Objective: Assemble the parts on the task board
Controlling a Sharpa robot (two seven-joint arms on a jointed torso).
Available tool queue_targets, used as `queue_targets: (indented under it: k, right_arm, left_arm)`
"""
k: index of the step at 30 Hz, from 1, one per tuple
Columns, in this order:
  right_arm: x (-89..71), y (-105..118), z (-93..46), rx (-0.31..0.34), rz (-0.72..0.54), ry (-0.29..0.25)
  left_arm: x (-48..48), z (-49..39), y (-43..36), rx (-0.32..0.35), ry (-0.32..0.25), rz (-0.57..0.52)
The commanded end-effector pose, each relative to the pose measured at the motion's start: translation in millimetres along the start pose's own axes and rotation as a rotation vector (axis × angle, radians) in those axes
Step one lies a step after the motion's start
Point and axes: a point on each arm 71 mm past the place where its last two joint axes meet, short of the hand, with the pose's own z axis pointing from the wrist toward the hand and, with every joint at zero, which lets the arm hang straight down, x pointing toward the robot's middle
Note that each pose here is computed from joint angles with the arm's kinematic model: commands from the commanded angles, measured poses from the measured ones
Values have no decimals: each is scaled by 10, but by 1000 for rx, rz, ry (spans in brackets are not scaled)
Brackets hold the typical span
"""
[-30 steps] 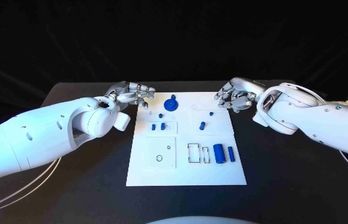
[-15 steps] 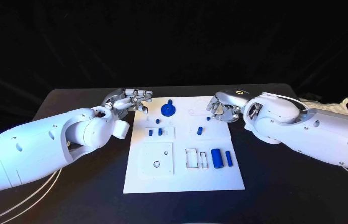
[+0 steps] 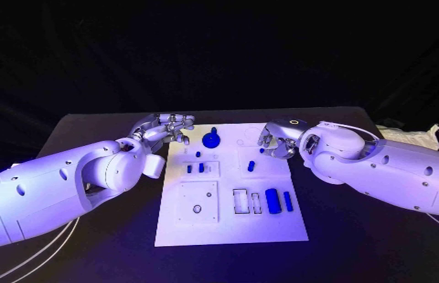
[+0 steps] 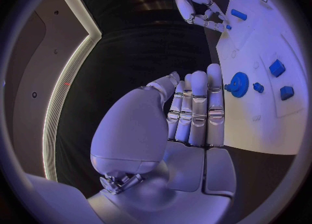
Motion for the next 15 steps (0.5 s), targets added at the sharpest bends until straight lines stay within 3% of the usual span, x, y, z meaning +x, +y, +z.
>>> queue_targets:
  k: [1,15]
  right_arm:
    - [48,-16,16,16,-32,32]
    - [119,13,62,13,-28,42]
  left_arm:
    - [22,-4,-23,30,10,-18]
    - [25,-12,-29,36,18,-21]
